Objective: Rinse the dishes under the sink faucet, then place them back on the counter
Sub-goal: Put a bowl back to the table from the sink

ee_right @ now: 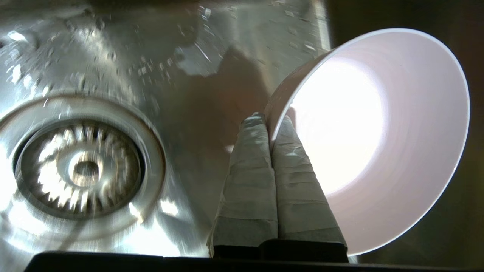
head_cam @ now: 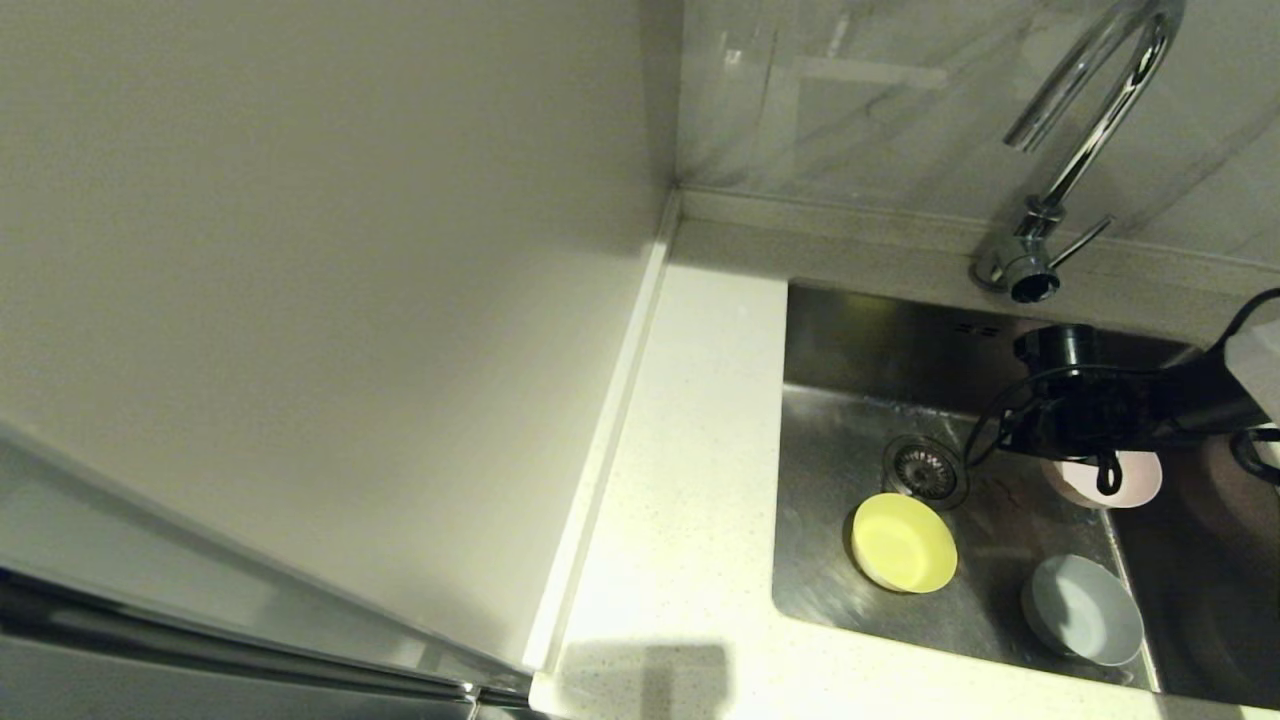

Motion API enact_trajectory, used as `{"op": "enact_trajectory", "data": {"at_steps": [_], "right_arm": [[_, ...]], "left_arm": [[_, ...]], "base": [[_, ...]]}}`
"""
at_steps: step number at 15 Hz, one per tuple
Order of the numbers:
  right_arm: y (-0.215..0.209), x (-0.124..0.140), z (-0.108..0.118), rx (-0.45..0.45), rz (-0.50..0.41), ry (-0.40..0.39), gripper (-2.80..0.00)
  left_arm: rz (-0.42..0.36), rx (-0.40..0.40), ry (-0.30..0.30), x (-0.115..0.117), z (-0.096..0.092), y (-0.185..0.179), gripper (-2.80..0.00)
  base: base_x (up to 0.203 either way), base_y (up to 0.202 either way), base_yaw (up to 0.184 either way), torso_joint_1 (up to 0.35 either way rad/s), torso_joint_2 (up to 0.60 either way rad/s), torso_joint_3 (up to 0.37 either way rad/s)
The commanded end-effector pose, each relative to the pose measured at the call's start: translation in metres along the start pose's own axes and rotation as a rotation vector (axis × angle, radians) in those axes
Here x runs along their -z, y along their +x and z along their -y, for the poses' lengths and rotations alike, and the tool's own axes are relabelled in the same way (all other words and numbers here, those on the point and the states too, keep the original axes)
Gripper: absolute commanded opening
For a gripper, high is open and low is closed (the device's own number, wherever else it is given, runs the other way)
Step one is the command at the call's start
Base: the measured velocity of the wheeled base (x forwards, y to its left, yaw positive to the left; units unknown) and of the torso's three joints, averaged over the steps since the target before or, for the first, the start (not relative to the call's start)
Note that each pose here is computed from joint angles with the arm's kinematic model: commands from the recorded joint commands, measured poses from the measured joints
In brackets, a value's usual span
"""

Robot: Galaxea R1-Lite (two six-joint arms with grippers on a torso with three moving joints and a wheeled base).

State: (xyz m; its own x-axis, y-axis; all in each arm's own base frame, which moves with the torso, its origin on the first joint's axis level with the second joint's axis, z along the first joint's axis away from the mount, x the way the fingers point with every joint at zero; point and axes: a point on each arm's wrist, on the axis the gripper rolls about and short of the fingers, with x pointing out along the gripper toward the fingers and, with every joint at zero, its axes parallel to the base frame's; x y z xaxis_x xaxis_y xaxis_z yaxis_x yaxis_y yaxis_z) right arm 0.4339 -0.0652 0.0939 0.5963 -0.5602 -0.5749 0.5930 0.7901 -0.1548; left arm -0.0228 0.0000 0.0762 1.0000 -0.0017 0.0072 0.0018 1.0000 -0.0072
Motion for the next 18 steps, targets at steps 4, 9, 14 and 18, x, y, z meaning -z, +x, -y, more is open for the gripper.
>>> {"op": "enact_trajectory", "data": {"at_steps": [4,9,14,18], "right_arm": [[-0.106,-0.017,0.056,-0.044,0.095,0.06,-2.8],[-0.199,-0.018,0.104,-0.166,0.237,0.116,-2.8],[-0.256,-0.016,0.14,-0.586,0.184,0.442,-2.8],[-0.251,-0.021,0.178,-0.898,-0.117,0.823,-2.8]], "left_arm": [[-0.003,0.0,0.0,0.001,0.0,0.0,-2.8],[-0.003,0.0,0.0,0.001,0.0,0.0,-2.8],[-0.003,0.0,0.0,0.001,0.0,0.0,-2.8],[-0.003,0.0,0.0,0.001,0.0,0.0,-2.8]], "base": [[0.0,0.0,0.0,0.0,0.0,0.0],[0.0,0.0,0.0,0.0,0.0,0.0],[0.0,0.0,0.0,0.0,0.0,0.0],[0.0,0.0,0.0,0.0,0.0,0.0]]}}
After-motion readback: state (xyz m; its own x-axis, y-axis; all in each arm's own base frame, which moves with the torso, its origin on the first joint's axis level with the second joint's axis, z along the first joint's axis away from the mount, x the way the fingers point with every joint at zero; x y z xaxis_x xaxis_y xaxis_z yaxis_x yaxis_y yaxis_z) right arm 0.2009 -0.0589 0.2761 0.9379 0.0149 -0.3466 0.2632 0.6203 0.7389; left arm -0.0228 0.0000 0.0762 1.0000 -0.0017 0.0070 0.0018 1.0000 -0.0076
